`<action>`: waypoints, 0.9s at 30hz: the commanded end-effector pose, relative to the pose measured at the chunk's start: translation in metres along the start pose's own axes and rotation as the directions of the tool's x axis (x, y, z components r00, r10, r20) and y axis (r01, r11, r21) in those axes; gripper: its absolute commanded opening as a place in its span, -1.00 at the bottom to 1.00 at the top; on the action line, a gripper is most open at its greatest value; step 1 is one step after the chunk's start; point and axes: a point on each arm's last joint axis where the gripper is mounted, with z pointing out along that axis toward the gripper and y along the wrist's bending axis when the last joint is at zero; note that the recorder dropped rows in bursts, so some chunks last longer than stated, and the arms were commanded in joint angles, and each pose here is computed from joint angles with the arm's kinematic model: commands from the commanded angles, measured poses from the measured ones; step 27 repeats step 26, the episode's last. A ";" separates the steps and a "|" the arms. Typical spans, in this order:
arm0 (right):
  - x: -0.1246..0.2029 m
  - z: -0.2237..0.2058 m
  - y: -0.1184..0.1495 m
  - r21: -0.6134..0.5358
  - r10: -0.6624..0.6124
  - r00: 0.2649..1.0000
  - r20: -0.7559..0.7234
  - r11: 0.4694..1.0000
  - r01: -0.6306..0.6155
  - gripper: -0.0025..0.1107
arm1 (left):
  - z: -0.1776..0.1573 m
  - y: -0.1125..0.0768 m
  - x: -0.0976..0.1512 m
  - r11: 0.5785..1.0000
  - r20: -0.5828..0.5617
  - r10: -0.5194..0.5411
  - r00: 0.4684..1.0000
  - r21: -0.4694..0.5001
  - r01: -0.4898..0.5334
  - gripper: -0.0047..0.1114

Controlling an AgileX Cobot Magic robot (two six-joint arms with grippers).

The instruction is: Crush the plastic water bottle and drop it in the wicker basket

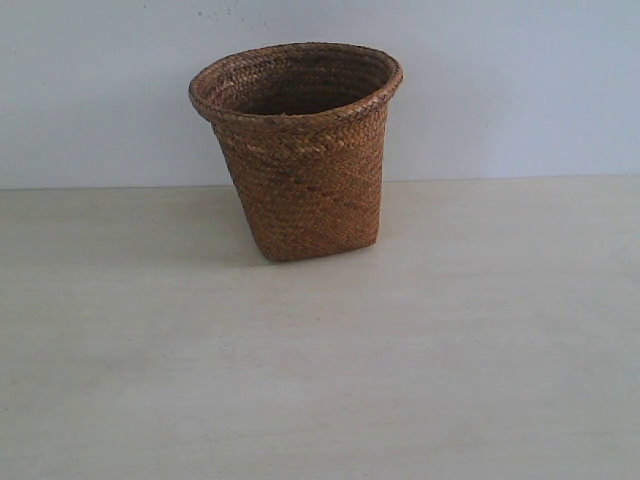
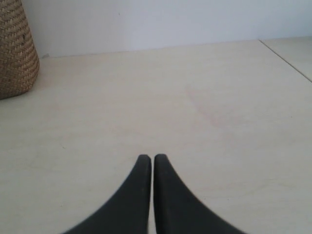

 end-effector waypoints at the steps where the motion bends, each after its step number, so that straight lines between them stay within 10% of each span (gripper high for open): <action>1: -0.002 0.000 0.000 0.005 -0.005 1.000 0.021 1.000 0.005 -0.96 | 0.000 0.000 0.001 1.000 -0.003 -0.002 1.000 -0.003 0.002 -0.84; 27: -0.002 0.000 0.000 0.004 -0.002 1.000 0.021 1.000 0.002 -0.96 | 0.000 0.000 0.001 1.000 -0.003 -0.002 1.000 -0.003 0.002 -0.84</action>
